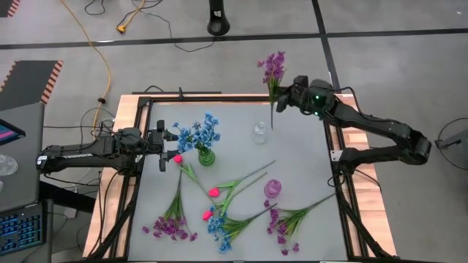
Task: Sort flowers into vase by color
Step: Put the top right purple flowers into the transparent flower vase
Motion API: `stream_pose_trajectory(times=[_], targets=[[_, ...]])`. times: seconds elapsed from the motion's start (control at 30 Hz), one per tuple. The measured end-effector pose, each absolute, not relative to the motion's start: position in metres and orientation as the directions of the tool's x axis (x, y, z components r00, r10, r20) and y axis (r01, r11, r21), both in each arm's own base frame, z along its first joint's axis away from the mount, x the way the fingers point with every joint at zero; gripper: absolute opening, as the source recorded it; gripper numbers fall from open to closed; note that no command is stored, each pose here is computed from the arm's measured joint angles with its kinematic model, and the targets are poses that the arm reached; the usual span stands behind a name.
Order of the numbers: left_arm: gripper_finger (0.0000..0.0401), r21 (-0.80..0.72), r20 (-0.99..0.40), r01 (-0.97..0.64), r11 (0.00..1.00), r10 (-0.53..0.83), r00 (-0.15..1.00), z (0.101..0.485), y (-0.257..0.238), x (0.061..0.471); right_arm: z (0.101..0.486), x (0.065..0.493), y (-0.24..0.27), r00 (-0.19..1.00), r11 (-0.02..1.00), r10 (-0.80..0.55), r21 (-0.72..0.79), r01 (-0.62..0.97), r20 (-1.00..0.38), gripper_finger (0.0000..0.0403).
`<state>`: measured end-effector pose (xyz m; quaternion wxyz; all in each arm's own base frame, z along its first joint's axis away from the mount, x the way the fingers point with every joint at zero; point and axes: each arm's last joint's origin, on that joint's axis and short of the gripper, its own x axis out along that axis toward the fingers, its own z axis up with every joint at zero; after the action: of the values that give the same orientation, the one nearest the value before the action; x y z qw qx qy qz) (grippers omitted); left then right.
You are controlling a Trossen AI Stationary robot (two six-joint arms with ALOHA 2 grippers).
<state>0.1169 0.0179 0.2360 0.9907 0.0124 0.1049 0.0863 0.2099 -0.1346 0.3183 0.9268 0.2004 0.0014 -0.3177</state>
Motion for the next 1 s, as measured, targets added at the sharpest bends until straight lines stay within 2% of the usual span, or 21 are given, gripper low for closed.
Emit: stream_pose_trajectory(times=[0.33, 1.0], targets=[[0.0209, 0.037, -0.205, -0.169, 0.985, 0.173, 0.963, 0.236, 0.018, 0.117, 0.320, 0.228, -0.141, 0.867, 0.813, -0.498, 0.349, 0.465, 0.003, 0.0032], [0.0209, 0.036, -0.205, -0.170, 0.985, 0.173, 0.963, 0.236, 0.018, 0.117, 0.319, 0.237, -0.125, 0.889, 0.867, -0.459, 0.217, 0.448, -0.001, 0.0034]])
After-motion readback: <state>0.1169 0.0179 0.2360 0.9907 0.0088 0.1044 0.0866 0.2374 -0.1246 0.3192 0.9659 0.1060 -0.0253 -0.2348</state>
